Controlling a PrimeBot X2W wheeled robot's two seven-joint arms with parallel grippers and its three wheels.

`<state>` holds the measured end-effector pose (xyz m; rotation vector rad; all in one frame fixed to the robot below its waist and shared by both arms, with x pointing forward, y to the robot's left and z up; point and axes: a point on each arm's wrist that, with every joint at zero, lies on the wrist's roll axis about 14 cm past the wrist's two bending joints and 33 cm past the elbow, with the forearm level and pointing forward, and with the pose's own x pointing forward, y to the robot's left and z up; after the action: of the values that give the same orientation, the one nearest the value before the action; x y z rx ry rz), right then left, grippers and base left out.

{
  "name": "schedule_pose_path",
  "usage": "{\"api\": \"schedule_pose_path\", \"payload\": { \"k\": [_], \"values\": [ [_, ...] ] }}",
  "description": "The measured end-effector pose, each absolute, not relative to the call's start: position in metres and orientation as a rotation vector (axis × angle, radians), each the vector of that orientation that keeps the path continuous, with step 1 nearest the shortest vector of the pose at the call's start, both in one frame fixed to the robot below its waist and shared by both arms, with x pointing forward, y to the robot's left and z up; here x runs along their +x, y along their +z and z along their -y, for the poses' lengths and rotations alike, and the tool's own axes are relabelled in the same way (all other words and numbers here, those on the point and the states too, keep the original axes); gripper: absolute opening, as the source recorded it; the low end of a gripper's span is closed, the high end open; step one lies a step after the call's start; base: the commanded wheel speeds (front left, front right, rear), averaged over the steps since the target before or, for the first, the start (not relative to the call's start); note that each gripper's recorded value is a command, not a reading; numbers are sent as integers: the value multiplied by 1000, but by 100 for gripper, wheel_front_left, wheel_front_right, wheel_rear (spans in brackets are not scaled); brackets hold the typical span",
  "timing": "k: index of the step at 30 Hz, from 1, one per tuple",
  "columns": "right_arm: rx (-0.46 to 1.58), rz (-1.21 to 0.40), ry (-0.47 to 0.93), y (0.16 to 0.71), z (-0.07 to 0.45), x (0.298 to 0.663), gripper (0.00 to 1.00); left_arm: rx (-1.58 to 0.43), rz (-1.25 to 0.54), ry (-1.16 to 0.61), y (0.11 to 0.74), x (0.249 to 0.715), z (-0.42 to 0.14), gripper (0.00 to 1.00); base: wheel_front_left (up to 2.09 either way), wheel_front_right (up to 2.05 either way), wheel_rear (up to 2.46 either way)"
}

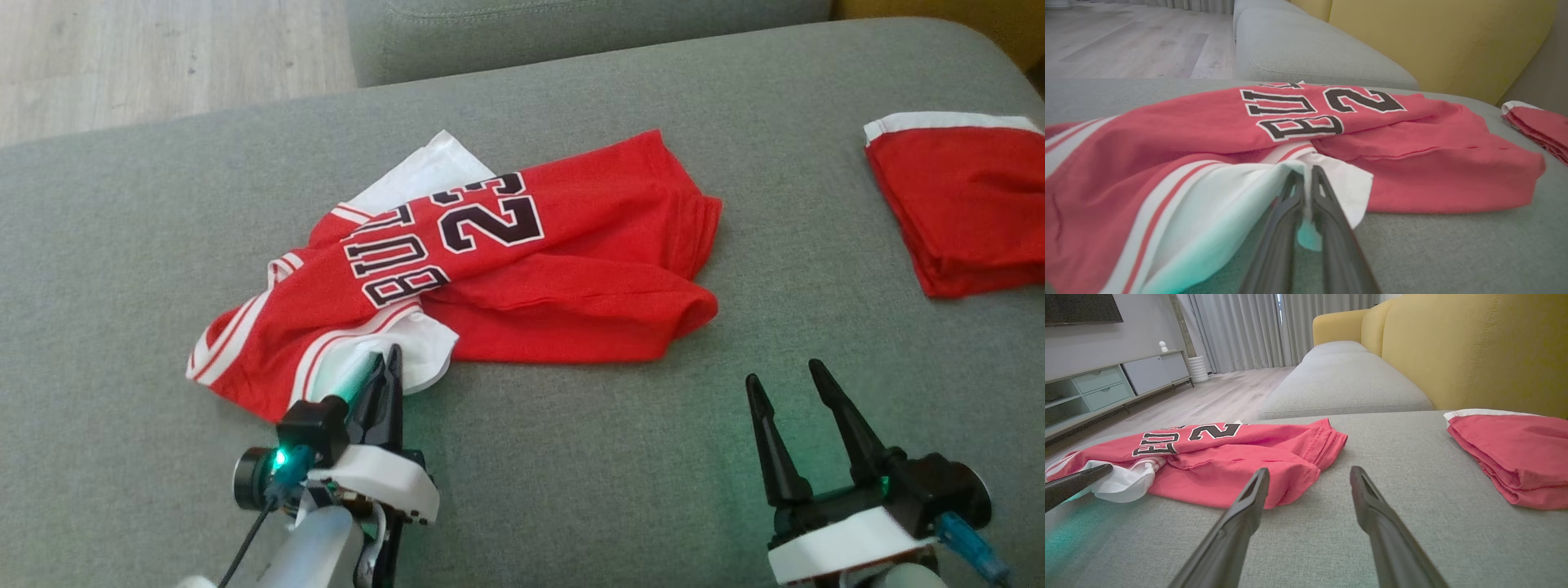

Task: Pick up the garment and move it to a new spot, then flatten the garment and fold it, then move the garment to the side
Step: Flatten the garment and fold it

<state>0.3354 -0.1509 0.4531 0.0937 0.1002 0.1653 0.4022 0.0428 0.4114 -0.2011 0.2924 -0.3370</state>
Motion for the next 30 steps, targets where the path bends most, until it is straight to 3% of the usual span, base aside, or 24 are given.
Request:
{"api": "schedule_pose_path", "payload": {
  "k": [13,30],
  "values": [
    [131,-141,178,440,145,341,100,-316,-216,-237,433,373,-71,0,0,0,0],
    [572,-381,211,408,136,400,100,-259,-115,-107,453,384,-124,0,0,0,0]
  ]
}}
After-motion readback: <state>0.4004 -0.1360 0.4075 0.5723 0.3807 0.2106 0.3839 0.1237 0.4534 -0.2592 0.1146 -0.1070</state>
